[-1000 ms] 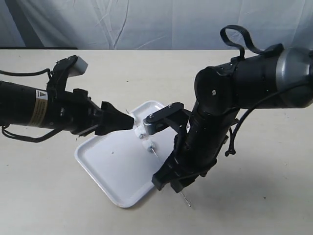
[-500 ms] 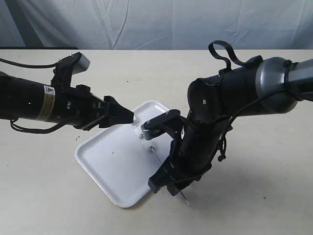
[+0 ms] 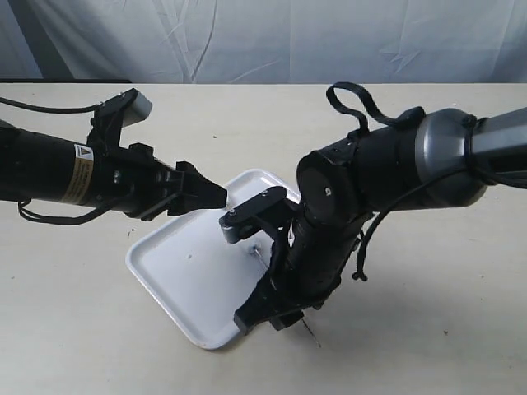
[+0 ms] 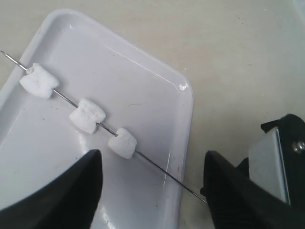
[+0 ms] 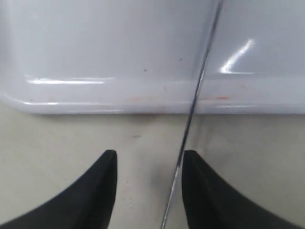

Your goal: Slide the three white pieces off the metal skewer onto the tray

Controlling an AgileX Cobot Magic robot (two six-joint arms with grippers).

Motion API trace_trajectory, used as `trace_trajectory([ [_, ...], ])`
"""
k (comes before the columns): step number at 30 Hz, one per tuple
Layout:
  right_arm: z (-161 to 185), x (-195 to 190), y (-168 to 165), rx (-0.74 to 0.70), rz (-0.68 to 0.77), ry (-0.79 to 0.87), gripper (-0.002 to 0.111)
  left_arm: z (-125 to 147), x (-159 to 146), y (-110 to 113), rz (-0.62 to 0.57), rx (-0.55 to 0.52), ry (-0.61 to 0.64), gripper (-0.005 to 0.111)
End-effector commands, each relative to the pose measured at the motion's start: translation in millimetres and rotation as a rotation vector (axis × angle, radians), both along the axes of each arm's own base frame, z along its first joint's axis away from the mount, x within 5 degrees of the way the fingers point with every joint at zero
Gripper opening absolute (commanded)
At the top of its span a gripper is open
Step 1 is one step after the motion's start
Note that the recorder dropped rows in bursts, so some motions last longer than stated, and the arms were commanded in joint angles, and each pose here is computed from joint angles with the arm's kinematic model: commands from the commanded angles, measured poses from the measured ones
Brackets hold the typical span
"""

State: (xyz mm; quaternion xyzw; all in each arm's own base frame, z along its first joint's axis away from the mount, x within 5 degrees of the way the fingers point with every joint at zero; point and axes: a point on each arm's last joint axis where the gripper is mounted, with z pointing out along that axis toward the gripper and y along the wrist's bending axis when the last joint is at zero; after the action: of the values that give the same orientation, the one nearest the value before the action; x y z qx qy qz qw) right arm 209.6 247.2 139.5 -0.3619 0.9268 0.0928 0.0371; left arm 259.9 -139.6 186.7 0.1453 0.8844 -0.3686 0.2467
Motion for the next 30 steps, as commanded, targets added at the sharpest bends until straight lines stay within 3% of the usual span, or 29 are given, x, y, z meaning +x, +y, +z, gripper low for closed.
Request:
trace_trajectory([
  [1,-5.1,1.2,-1.9,-0.052,-0.032,-0.017,0.042,0.9,-1.1,-3.6,-0.016,-0.023,0.013,0.059],
  [5,-17.6,-0.2,-6.6,-0.134,-0.029,0.024,0.042,0.8,-0.9,-3.5,-0.015,-0.021,0.013,0.059],
  [16,-31.1,-4.6,-9.4,-0.127,-0.054,0.042,0.042,0.3,-0.2,-2.8,-0.008,-0.012,0.006,0.059],
  [19,-31.1,-4.5,-9.2,-0.126,-0.054,0.041,0.032,0.3,-0.2,-2.8,-0.008,-0.012,0.006,0.059],
  [24,-31.1,-4.6,-9.1,-0.124,-0.057,0.042,0.001,0.3,-0.4,-2.9,-0.013,-0.011,0.005,0.059],
  [30,-31.0,-4.9,-7.8,-0.11,-0.072,0.048,-0.001,0.4,-0.5,-3.0,-0.014,-0.013,0.005,0.059],
])
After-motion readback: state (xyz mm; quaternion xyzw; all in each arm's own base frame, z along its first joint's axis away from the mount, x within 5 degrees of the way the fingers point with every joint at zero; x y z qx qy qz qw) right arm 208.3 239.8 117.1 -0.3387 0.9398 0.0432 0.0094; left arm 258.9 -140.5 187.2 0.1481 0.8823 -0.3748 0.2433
